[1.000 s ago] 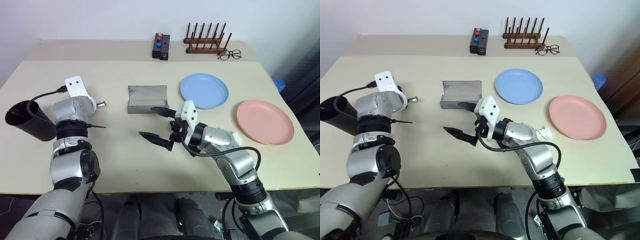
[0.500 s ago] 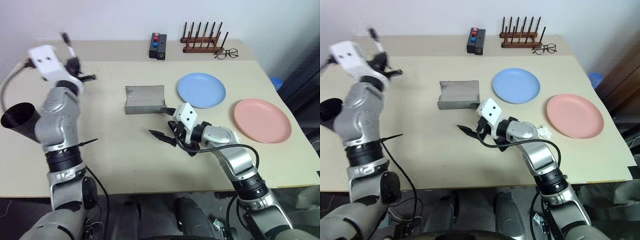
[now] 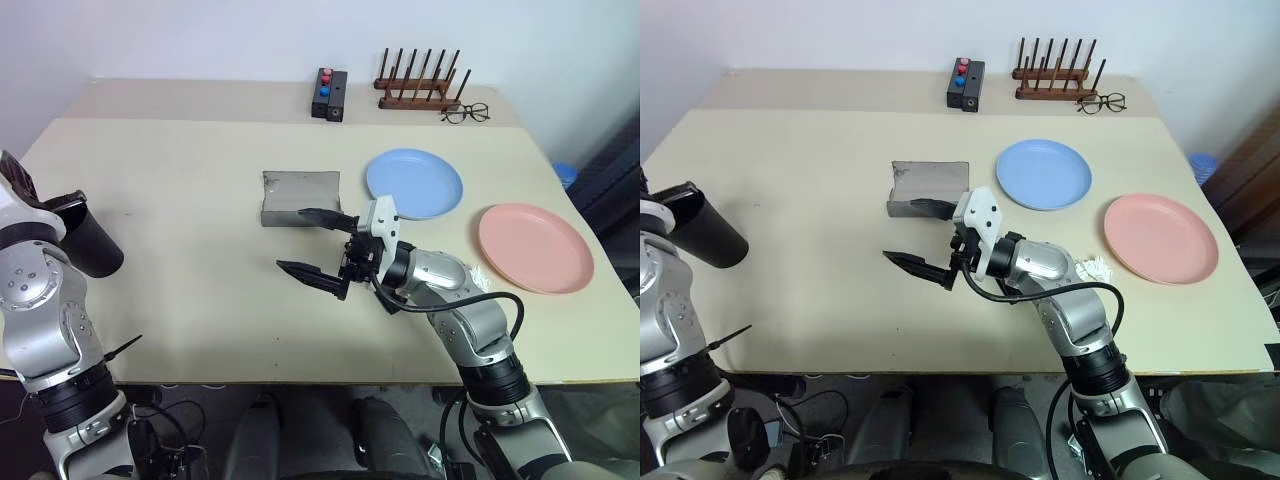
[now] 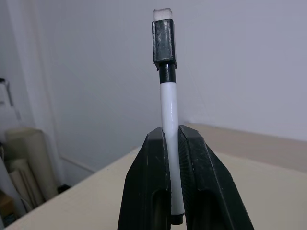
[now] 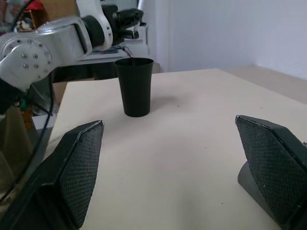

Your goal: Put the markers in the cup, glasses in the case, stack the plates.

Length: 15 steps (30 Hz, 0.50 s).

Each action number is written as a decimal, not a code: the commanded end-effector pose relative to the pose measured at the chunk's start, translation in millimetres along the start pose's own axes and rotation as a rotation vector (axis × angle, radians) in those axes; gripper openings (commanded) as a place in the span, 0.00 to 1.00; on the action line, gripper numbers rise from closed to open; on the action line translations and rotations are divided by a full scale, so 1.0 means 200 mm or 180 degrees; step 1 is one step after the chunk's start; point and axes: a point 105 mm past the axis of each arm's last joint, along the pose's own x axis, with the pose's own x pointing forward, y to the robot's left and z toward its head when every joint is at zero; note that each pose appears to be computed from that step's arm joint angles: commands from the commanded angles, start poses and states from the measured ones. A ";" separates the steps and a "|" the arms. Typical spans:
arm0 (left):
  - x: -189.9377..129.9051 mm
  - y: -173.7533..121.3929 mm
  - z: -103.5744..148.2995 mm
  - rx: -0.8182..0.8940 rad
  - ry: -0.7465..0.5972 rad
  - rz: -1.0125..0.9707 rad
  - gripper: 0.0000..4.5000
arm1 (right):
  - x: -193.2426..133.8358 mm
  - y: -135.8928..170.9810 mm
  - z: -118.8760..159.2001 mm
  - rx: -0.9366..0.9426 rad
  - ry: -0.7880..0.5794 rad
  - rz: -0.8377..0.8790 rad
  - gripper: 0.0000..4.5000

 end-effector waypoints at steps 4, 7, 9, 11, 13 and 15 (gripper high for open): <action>-0.06 0.04 0.04 0.0128 -0.0228 0.0180 0.00 | 0.01 0.02 0.06 -0.0082 -0.0128 0.0076 1.00; -0.08 0.08 0.00 0.0247 -0.0193 0.0336 0.00 | 0.01 0.02 0.06 -0.0087 -0.0120 0.0052 1.00; -0.09 0.10 -0.02 0.0293 -0.0150 0.0380 0.00 | 0.00 0.01 0.06 -0.0088 -0.0114 0.0035 1.00; -0.09 0.10 -0.06 0.0308 -0.0093 0.0360 0.00 | 0.00 0.02 0.06 -0.0084 -0.0111 0.0026 1.00; -0.10 0.09 -0.09 0.0303 -0.0030 0.0320 0.00 | 0.00 0.02 0.06 -0.0081 -0.0111 0.0023 1.00; -0.10 0.08 -0.12 0.0329 0.0005 0.0297 0.00 | 0.00 0.02 0.06 -0.0079 -0.0114 0.0020 1.00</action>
